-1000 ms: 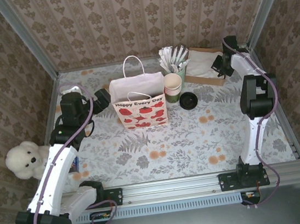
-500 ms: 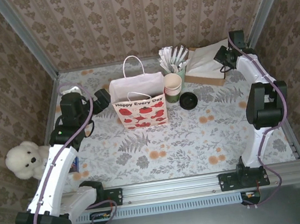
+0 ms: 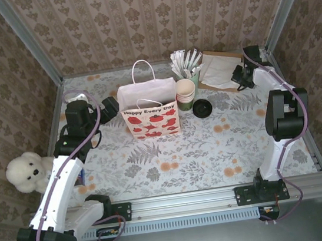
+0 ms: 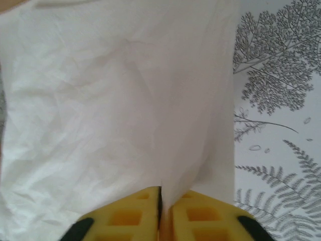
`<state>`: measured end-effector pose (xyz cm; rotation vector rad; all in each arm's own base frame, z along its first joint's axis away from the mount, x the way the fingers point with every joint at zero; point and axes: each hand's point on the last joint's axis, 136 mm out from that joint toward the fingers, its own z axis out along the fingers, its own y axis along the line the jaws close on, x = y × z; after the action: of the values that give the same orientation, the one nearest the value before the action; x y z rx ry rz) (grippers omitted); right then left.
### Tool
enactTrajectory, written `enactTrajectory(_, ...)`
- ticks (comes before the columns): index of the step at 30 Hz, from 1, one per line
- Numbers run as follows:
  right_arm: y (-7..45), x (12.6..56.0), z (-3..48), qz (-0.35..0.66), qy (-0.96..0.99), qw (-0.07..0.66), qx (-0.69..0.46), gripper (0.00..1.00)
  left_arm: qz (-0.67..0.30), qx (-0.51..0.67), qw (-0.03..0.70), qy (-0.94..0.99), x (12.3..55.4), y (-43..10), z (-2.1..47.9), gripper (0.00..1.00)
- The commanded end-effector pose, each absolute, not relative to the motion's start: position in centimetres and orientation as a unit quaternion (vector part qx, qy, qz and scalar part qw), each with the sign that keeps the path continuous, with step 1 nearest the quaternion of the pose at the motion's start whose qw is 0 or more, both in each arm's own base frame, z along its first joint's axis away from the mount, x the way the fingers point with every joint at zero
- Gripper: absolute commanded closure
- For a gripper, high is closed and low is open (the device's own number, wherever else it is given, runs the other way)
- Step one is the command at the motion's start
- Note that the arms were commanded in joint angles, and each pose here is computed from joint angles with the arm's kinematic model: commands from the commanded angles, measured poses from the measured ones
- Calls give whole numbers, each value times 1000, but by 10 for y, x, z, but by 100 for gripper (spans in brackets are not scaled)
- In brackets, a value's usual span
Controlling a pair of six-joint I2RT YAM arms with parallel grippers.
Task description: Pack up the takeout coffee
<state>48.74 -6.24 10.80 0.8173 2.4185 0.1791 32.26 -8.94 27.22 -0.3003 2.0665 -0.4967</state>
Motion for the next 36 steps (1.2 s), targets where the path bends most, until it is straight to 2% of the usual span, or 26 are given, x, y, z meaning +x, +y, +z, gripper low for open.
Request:
enactTrajectory(1, -69, 469, 121, 41, 909, 284, 304, 69, -209, -122, 478, 845, 321, -91, 272, 0)
enactTrajectory(2, -71, 465, 123, 39, 908, 282, 307, 54, -210, -122, 476, 845, 322, -91, 271, 0)
enactTrajectory(3, -72, 461, 125, 38, 908, 280, 311, 45, -210, -122, 475, 845, 322, -91, 271, 0)
enactTrajectory(6, -73, 451, 132, 44, 899, 282, 332, 26, -211, -122, 473, 847, 323, -92, 269, 0)
enactTrajectory(7, -72, 448, 131, 50, 897, 279, 339, 23, -212, -123, 472, 847, 324, -93, 269, 0)
enactTrajectory(10, -60, 448, 125, 100, 886, 268, 364, 6, -213, -125, 472, 847, 327, -93, 267, 0)
enactTrajectory(12, -53, 454, 118, 133, 875, 259, 387, 1, -216, -121, 467, 849, 328, -96, 266, 0)
enactTrajectory(17, -41, 478, 106, 208, 830, 262, 447, 2, -217, -119, 463, 851, 328, -97, 265, 0)
enactTrajectory(20, -39, 495, 106, 233, 813, 274, 457, 5, -210, -122, 464, 852, 326, -94, 264, 0)
enactTrajectory(23, -46, 504, 103, 232, 801, 294, 467, 15, -206, -125, 467, 851, 324, -91, 263, 0)
enactTrajectory(25, -48, 506, 102, 234, 794, 303, 472, 27, -204, -126, 468, 851, 323, -90, 263, 0)
enactTrajectory(27, -51, 504, 106, 232, 787, 316, 476, 45, -203, -127, 469, 850, 322, -89, 264, 0)
enactTrajectory(30, -59, 495, 117, 216, 777, 346, 480, 67, -201, -129, 470, 850, 321, -88, 265, 0)
enactTrajectory(33, -64, 487, 138, 206, 771, 386, 462, 82, -201, -129, 471, 849, 322, -87, 265, 0)
enactTrajectory(36, -66, 482, 172, 205, 761, 441, 429, 90, -202, -128, 471, 849, 323, -88, 265, 0)
